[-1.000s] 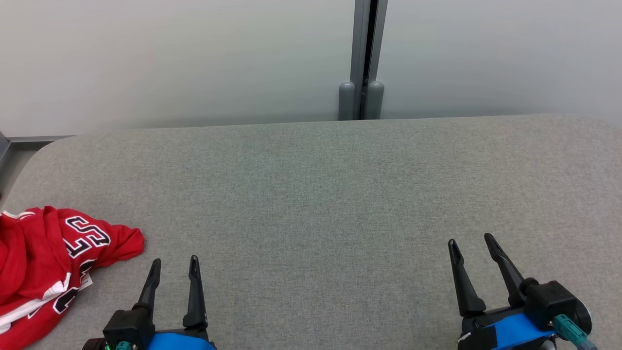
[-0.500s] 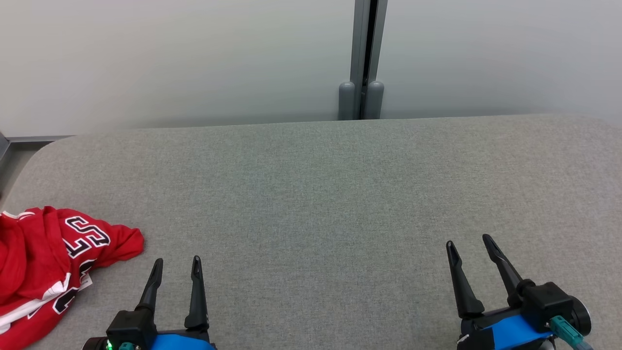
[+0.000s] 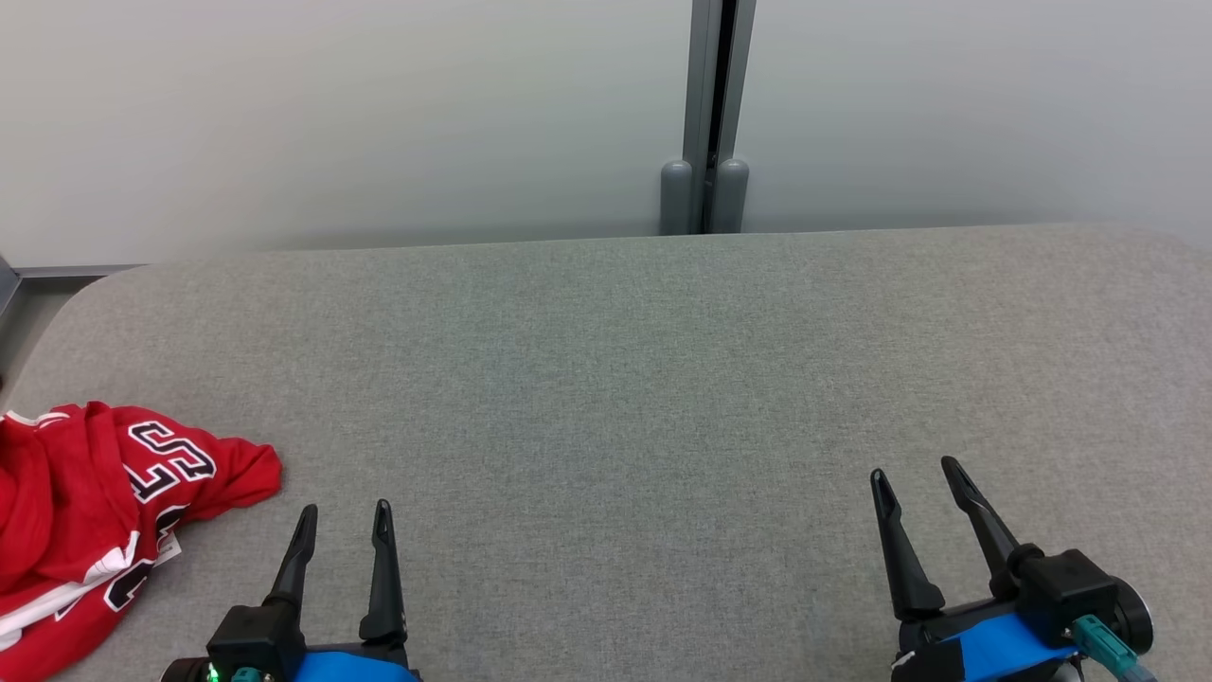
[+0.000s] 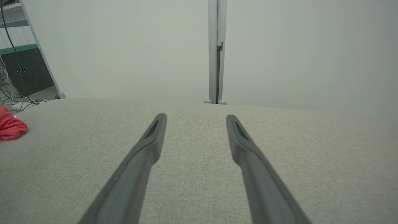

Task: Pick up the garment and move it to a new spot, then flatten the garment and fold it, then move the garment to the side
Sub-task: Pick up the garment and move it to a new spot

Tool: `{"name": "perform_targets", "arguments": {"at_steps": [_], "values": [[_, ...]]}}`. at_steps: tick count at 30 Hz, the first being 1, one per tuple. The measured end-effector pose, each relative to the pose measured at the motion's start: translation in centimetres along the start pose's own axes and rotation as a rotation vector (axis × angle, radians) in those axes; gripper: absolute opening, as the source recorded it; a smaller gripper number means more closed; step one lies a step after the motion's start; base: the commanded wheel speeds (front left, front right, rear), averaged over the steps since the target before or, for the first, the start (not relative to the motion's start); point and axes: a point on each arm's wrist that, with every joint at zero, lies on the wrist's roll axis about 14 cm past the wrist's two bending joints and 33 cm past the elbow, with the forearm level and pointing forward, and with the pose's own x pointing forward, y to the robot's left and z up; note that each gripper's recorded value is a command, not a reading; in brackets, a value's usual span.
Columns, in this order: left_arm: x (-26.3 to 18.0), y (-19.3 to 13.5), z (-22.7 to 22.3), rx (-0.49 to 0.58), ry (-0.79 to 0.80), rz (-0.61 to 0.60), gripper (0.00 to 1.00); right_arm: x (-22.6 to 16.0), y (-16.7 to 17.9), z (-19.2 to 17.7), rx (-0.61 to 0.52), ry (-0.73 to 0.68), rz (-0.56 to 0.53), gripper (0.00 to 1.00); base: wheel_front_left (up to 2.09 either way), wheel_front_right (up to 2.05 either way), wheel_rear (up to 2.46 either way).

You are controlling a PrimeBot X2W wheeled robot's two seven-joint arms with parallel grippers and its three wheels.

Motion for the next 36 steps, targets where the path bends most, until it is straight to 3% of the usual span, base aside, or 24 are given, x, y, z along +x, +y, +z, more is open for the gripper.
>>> {"name": "perform_targets", "arguments": {"at_steps": [10, 28, 36], "values": [[-1.2, 1.9, 0.6, 0.002, -0.021, 0.065, 1.0, 1.4, 1.7, 0.3, 0.009, -0.012, 0.057, 1.0, 0.0, 0.0, 0.0], [-11.9, 12.7, 2.3, 0.007, -0.098, 0.497, 1.0, 4.9, 16.4, -0.2, 0.042, -0.006, 0.49, 1.0, 0.0, 0.0, 0.0], [-14.2, 14.4, 1.9, 0.005, -0.083, 0.581, 1.0, 4.8, 18.9, -1.1, 0.058, 0.019, 0.561, 1.0, 0.0, 0.0, 0.0]]}}
